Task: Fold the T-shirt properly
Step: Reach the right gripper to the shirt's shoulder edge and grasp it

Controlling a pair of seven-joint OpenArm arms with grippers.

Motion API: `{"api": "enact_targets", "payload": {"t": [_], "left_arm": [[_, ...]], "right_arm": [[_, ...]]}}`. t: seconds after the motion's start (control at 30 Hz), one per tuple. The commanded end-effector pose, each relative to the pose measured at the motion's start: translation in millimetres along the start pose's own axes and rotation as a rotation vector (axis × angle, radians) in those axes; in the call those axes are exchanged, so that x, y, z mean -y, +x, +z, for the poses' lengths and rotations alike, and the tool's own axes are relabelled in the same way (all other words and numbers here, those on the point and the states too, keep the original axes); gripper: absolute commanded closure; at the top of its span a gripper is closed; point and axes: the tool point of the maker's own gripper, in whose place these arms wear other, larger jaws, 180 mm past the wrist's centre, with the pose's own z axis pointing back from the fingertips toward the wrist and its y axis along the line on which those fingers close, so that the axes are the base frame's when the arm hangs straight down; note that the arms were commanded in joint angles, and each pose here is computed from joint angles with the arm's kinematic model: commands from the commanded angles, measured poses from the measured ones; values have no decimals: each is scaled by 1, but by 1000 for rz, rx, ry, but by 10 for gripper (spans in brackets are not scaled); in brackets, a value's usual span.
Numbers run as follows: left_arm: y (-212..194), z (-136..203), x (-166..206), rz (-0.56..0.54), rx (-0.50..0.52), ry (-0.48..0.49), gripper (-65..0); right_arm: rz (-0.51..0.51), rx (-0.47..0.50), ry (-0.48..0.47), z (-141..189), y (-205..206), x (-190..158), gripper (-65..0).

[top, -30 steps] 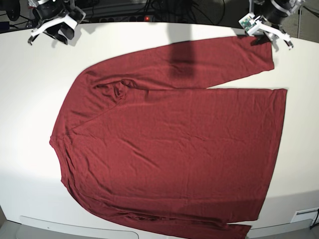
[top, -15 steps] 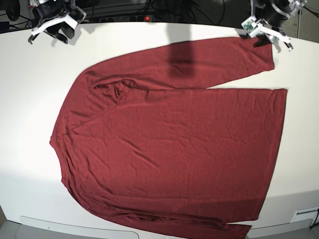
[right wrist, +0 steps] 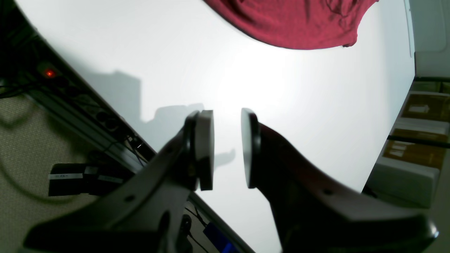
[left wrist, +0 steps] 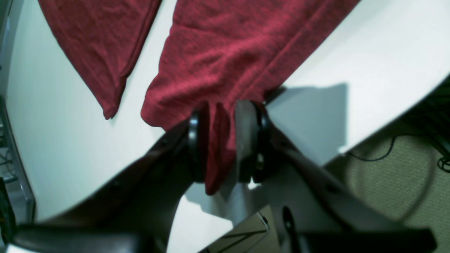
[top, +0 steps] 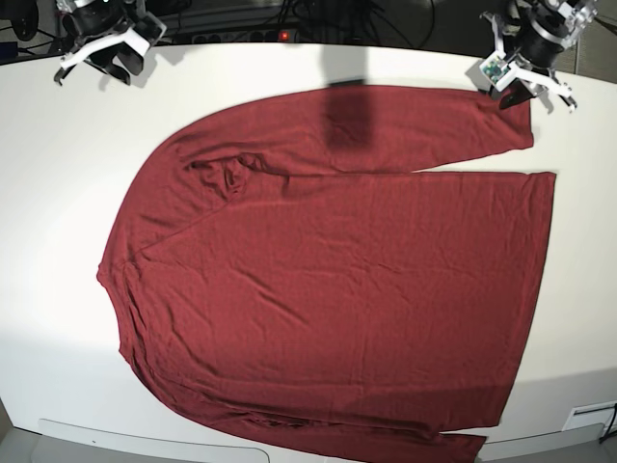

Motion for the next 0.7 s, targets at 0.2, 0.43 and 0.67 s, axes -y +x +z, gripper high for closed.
{"api": "enact_targets", "payload": {"t": [0.2, 0.43, 0.67], "left_arm": [[-34, 2, 23, -16, -129, -105, -90], [-50, 5, 31, 97, -214, -133, 0], [-41, 10, 45, 114, -138, -161, 0]], "right_arm": [[10, 19, -27, 2, 4, 8, -143], [57, 49, -55, 2, 10, 13, -143], [146, 102, -123, 4, 21, 24, -143]]}}
